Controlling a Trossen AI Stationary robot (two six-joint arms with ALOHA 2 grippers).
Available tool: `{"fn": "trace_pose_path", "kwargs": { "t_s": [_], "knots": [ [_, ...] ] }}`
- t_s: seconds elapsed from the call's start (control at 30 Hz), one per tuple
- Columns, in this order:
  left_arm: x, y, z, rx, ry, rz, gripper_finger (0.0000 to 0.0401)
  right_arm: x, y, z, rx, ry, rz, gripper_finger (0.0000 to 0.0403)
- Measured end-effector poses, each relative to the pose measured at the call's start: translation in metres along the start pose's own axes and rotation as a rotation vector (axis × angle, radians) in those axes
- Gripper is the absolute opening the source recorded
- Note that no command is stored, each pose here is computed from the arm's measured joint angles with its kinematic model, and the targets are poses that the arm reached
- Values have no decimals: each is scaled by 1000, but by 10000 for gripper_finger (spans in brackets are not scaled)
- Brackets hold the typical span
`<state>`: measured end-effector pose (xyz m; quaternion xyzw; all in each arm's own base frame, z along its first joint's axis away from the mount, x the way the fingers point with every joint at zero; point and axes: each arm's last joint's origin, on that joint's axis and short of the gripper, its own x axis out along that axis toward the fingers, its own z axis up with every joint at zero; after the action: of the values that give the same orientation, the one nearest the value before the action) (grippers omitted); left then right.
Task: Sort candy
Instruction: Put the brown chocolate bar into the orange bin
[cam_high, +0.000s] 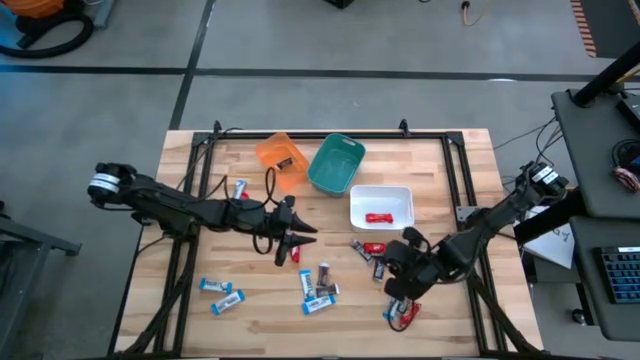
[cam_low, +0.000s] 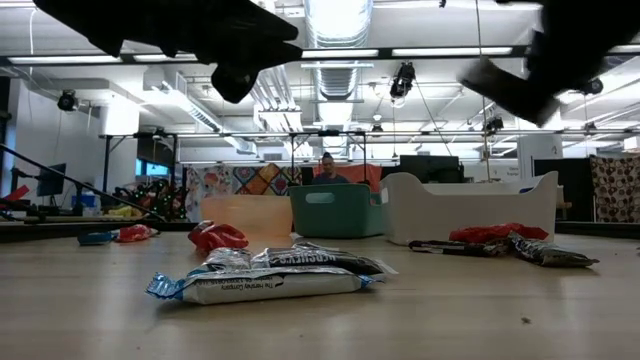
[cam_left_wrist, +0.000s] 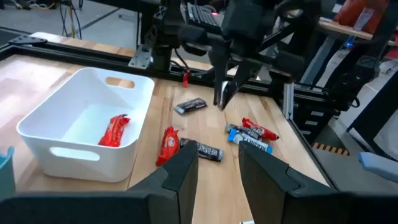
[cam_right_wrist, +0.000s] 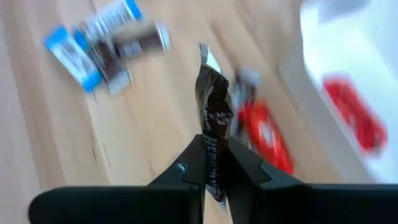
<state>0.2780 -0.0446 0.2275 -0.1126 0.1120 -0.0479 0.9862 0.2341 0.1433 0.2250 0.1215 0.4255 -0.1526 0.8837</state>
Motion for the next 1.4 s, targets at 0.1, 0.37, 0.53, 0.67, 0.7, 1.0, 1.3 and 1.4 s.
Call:
{"fn": "trace_pose_path", "kwargs": {
  "t_s": [0.1,0.37,0.53,0.67,0.7,1.0,1.3,1.4],
  "knots": [
    [3,0,-2,0,-3,-1,100,4,2,16,-68,-115,27,31],
    [9,1,-6,0,-19,-5,100,8,1,64,-202,-425,89,31],
    [12,0,-2,1,-81,-24,100,9,-5,83,-228,-531,85,31],
    [15,-1,3,2,-163,-45,100,10,-9,89,-234,-559,88,31],
    [16,-2,4,7,-191,-51,100,10,-9,90,-234,-559,98,31],
    [25,-2,3,44,-330,-74,100,11,-11,93,-227,-564,125,31],
    [38,-1,-2,43,-337,-73,100,12,-14,96,-217,-567,114,31],
    [47,-2,2,62,-345,-88,100,13,-15,96,-217,-563,110,31]
  ]
}}
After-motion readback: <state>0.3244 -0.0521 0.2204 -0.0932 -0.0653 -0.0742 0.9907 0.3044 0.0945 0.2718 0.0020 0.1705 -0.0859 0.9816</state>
